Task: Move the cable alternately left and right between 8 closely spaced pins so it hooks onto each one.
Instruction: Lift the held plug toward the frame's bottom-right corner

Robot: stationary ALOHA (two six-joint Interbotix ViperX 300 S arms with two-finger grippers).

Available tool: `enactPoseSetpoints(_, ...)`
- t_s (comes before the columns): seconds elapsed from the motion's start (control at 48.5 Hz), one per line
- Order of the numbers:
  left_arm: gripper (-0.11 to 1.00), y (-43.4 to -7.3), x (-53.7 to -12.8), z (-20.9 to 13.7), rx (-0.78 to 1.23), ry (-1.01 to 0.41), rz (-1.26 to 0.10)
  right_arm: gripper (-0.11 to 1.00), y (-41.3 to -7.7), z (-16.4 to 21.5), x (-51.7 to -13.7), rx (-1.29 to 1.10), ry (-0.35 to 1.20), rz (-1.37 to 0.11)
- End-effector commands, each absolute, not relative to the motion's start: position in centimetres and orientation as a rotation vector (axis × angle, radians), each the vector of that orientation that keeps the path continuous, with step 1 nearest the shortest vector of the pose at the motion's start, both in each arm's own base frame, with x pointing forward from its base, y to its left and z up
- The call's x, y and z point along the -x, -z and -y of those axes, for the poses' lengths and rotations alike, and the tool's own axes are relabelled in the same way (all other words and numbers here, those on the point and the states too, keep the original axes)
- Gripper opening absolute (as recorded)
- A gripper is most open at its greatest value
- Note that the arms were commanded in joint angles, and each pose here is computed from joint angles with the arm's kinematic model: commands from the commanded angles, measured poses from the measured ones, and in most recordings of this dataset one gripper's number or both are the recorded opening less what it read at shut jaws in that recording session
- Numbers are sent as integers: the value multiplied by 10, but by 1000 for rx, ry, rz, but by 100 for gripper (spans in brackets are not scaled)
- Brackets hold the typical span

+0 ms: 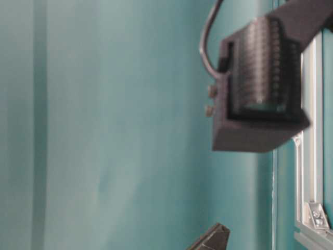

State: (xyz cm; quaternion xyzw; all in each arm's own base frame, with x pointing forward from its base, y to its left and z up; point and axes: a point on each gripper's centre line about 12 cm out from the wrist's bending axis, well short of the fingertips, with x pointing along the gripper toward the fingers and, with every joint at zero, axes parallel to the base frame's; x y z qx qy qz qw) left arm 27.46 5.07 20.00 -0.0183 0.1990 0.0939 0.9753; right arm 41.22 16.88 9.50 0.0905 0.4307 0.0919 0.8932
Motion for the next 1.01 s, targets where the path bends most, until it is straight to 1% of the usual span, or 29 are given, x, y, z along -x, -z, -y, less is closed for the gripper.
enactPoseSetpoints(0.0, 48, -206, -276, -49, 29, -183, -377, 26, -99, -182, -411, -184, -219, -881)
enactPoseSetpoints(0.041, 48, -206, -276, -49, 28, -182, -377, 21, -98, -183, -411, -184, -219, -884)
enactPoseSetpoints(0.062, 48, -206, -276, -49, 28, -182, -379, 20, -98, -183, -411, -183, -220, -886)
enactPoseSetpoints(0.268, 48, -206, -276, -48, 27, -177, -379, 20, -92, -187, -406, -174, -217, -921)
enactPoseSetpoints(0.515, 48, -202, -274, -46, 27, -171, -388, 20, -100, -191, -406, -164, -217, -934)
enactPoseSetpoints(0.721, 48, -200, -268, -45, 27, -171, -397, 20, -115, -189, -402, -152, -200, -964)
enactPoseSetpoints(0.783, 48, -201, -263, -43, 28, -168, -400, 17, -122, -188, -399, -148, -195, -973)
enactPoseSetpoints(0.989, 48, -210, -234, -38, 27, -165, -371, 16, -153, -186, -390, -192, -179, -958)
